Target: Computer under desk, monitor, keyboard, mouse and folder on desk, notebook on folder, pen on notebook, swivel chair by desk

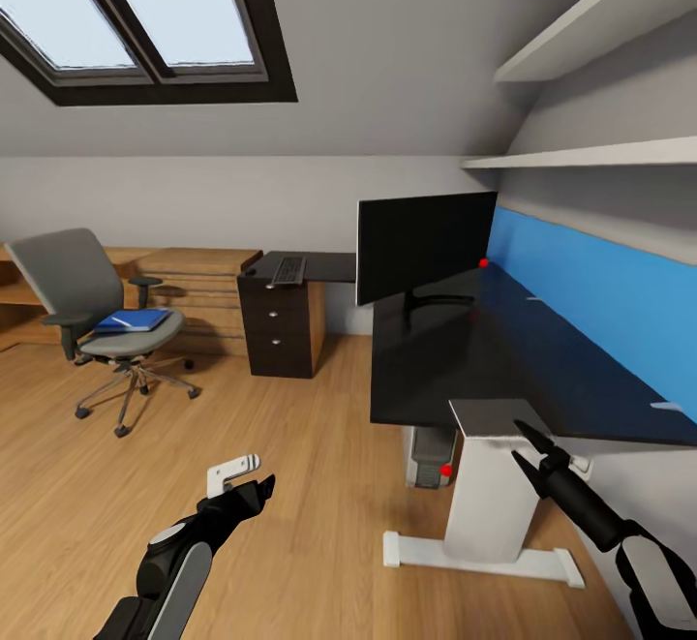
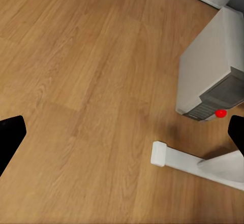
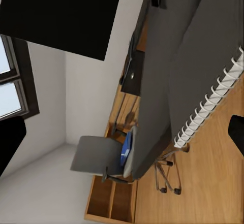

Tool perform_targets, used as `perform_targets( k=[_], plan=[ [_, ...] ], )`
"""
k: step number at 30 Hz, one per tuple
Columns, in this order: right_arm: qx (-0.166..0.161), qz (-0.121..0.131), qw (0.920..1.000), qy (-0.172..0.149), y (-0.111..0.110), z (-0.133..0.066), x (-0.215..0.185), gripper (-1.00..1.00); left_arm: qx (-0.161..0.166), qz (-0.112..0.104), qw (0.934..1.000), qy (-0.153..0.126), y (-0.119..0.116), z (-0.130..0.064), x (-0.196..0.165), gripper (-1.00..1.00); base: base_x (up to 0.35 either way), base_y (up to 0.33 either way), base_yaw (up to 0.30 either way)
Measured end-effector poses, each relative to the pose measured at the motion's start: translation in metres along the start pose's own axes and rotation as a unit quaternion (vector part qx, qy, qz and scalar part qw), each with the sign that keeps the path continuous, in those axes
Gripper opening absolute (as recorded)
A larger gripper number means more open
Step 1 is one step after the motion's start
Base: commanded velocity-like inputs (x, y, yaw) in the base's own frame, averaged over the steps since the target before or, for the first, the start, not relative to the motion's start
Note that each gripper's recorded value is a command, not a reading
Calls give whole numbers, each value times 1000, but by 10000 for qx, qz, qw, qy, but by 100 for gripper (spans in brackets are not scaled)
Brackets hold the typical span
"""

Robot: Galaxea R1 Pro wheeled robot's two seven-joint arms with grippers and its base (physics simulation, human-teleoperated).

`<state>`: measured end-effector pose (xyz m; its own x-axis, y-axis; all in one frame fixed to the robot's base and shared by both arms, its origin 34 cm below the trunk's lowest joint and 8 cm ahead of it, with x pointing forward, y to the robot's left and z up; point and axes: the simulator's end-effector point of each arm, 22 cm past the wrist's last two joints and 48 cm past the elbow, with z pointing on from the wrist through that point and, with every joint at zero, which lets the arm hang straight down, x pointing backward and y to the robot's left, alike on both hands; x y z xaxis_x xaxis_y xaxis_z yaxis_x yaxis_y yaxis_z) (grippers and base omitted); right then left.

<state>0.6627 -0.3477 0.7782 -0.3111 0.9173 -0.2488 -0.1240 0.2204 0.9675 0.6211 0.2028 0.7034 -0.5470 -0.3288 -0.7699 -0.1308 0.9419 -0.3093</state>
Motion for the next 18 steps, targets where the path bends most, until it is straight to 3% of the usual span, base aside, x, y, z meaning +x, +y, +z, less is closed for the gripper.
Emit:
perform_targets(
  k=[11, 18],
  plan=[
    [35, 2, 10000, 3, -22, -4, 7, 100, 2, -2, 10000, -1, 7, 9, 19, 100, 0, 0, 0],
    [282, -5, 9996, -34, -35, -2, 9, 100, 3, -2, 10000, -1, 8, 10, 21, 100, 0, 0, 0]
  ],
)
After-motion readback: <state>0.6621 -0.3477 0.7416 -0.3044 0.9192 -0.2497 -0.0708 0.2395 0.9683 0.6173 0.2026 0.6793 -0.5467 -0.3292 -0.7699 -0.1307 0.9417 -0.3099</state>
